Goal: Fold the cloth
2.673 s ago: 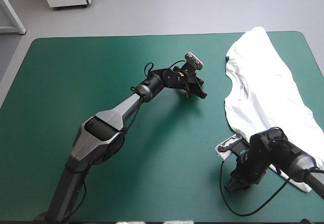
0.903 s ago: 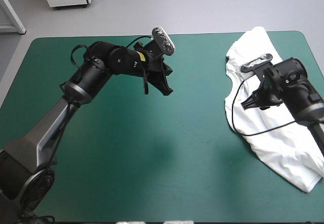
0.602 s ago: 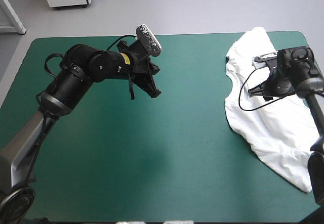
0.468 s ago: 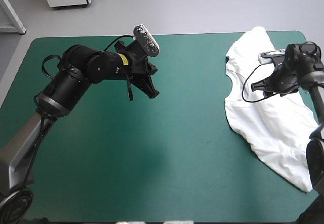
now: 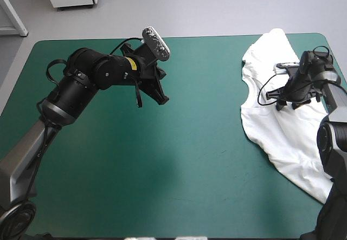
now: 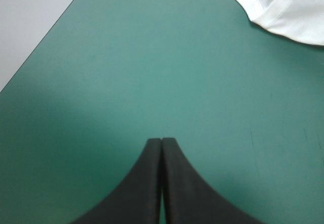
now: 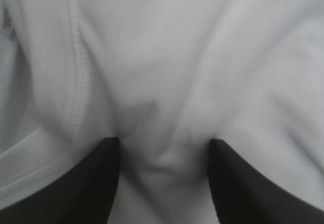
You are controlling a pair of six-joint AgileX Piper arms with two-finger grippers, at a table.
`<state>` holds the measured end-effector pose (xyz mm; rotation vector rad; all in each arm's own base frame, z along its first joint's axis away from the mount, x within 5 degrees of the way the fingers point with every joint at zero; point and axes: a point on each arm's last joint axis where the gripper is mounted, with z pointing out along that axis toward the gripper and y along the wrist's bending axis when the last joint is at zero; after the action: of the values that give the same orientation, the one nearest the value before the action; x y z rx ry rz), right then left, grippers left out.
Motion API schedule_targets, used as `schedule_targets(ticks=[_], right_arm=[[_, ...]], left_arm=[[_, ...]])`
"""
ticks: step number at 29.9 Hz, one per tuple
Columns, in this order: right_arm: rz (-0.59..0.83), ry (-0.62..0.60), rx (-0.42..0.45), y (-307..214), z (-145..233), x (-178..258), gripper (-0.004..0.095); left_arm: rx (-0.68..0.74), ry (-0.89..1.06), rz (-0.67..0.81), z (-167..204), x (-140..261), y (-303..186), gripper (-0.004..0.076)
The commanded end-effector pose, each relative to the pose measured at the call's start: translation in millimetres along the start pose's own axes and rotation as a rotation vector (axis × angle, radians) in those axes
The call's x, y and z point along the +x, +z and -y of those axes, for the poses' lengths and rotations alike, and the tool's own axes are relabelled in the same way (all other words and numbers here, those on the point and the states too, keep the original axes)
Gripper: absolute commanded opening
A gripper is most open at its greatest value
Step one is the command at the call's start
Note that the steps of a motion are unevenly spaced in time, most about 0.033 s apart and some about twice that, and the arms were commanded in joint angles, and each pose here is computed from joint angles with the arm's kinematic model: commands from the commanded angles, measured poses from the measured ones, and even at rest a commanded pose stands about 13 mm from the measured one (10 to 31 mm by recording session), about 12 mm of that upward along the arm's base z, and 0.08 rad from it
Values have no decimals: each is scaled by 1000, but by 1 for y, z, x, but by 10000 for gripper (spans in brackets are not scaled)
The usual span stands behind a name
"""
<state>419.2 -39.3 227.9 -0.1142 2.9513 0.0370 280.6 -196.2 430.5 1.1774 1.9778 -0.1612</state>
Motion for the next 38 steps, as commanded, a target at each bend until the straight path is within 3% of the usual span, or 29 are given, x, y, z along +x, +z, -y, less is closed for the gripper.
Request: schedule_targets(ticks=[1,5,11,16,21,29,38], right_arm=[[65,-7,-2,-16,2,-6,513],[35,-5,-18,-3,1,-7,464],[37,-51,-119,4,-7,-9,-23],[23,-75,-237,8,-25,-9,-9],[-21,-169,-290,8,-66,-8,-8],[-83,-424,-341,7,-172,6,-8],[-136,-662,-426,-2,-275,47,-8]], left_arm=[[-69,-6,97,-5,-10,-25,-9],[-107,0,74,-8,-8,-25,-9],[-139,-15,34,-11,-4,-25,-9],[-158,-14,19,-13,-3,-26,-9],[-198,-87,23,-27,4,-34,-9],[-307,-205,39,-61,23,-61,-9],[-328,-219,49,-62,28,-72,-9]])
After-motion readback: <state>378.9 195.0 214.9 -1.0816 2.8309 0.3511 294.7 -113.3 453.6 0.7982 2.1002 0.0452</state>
